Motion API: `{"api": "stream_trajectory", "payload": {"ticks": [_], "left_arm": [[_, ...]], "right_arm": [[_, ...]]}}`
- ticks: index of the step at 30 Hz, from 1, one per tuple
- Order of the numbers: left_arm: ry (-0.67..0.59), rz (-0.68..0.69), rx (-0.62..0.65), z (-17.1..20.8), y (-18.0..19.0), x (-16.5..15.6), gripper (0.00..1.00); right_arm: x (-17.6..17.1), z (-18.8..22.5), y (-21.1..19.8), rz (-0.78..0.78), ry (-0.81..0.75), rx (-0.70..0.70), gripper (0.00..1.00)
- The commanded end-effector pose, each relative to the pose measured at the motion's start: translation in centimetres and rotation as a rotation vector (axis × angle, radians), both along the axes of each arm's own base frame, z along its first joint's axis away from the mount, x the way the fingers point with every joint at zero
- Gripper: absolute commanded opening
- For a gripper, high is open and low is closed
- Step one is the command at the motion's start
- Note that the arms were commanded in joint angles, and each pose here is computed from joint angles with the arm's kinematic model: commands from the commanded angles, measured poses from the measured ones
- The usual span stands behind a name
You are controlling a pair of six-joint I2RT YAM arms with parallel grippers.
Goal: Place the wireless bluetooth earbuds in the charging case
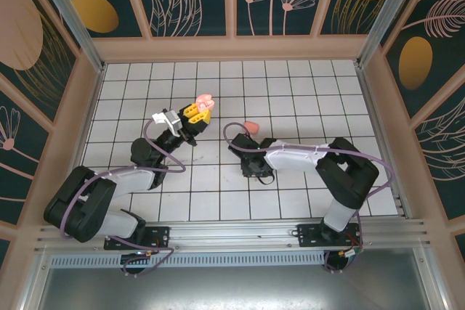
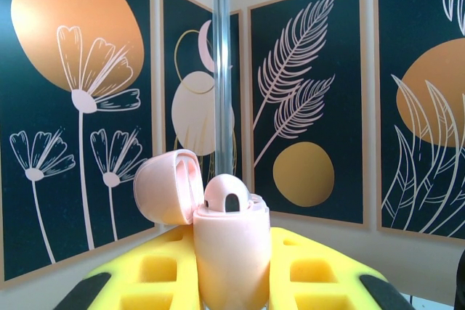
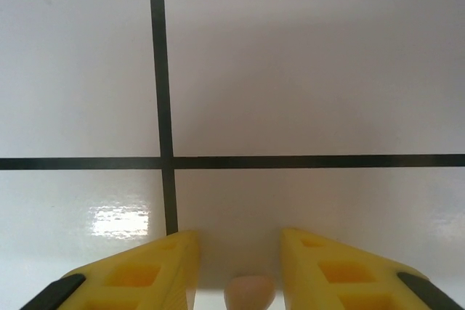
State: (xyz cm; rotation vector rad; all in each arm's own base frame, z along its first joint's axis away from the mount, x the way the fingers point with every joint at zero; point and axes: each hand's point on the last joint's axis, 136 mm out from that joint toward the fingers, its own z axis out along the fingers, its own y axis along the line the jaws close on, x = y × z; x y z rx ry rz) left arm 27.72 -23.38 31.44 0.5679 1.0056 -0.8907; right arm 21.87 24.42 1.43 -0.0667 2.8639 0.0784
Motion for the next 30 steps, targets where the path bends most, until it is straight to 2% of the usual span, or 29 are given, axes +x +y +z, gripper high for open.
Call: {"api": "stream_trajectory", "payload": {"ticks": [1,21,27,30], "left_arm": [[-0.092,-0.003,-0.046,2.15,0.58,-1.42,0.0],[-0.088,-0.007,-0.042,2.09,0.45,-1.33,0.0],[-0.086,-0.011,-0.041,2.03,0.43,-1.41,0.0],[-0.087,-0.012,-0.04,2.12,0.46,-1.51,0.0]], "right_arm": [[-1.96,-0.65,-1.03,-0.009,0.049,-0.02,0.35],[-2.47,-0.55,-1.14,-0.01,0.047,-0.015,0.29],[-2.29,-0.84,-1.13,-0.01,0.045,-0.013,0.18],[-1.66,0.06,-0.98,-0.018,0.017,0.013,0.16]]}}
